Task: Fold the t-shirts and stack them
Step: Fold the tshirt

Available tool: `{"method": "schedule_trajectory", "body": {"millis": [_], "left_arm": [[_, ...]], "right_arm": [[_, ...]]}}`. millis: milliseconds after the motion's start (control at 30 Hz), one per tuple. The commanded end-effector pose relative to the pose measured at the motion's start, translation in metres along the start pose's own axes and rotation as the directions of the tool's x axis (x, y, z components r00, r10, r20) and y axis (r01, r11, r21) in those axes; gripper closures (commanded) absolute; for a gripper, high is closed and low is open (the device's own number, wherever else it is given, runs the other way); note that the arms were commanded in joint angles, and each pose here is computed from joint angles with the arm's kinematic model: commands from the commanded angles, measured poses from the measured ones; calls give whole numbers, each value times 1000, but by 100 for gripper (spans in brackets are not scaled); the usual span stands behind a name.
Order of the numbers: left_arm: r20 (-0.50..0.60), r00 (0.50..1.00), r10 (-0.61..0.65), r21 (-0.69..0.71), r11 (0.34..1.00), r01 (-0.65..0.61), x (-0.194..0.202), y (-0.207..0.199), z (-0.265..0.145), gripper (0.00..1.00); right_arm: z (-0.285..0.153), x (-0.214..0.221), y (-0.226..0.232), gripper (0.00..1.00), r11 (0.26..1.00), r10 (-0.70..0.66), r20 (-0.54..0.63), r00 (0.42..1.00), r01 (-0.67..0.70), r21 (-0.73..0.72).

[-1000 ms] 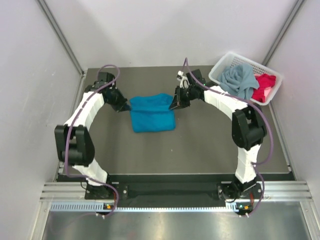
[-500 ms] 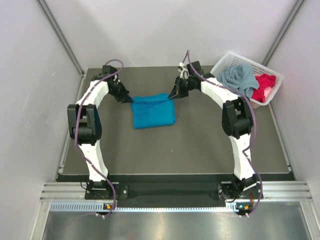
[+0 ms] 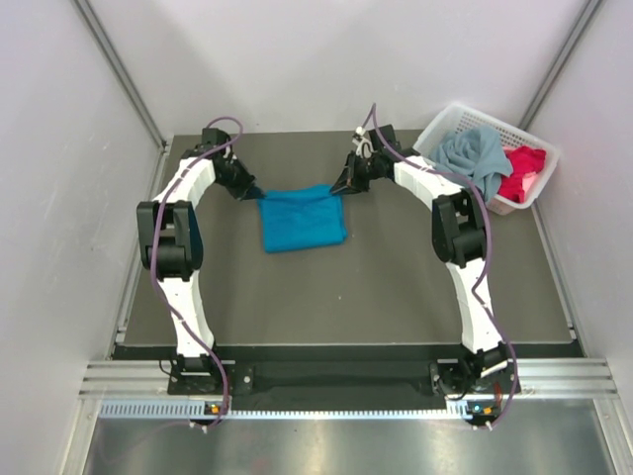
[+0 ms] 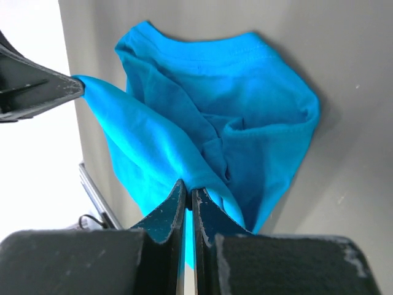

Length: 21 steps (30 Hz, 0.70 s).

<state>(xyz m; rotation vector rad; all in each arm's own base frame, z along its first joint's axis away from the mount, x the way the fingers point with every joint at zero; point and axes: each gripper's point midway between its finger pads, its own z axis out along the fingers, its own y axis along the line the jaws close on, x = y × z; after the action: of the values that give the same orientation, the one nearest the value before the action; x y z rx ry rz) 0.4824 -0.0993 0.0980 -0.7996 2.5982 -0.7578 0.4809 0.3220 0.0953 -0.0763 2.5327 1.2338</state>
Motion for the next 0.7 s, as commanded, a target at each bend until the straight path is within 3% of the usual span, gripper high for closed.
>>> {"method": "schedule_trajectory", "body": {"millis": [0, 467, 667], "left_arm": [[76, 997, -12, 48, 999, 8, -32, -7, -5, 100], [54, 997, -51, 83, 996, 46, -48, -5, 25, 100], [78, 996, -40, 57, 998, 36, -59, -3, 31, 96]], "right_arm": [[-7, -31, 20, 100, 997, -30, 82, 996, 36, -74], [4, -50, 6, 99, 994, 36, 114, 993, -24, -105], [9, -61, -4, 91, 993, 63, 131, 989, -49, -110]]}}
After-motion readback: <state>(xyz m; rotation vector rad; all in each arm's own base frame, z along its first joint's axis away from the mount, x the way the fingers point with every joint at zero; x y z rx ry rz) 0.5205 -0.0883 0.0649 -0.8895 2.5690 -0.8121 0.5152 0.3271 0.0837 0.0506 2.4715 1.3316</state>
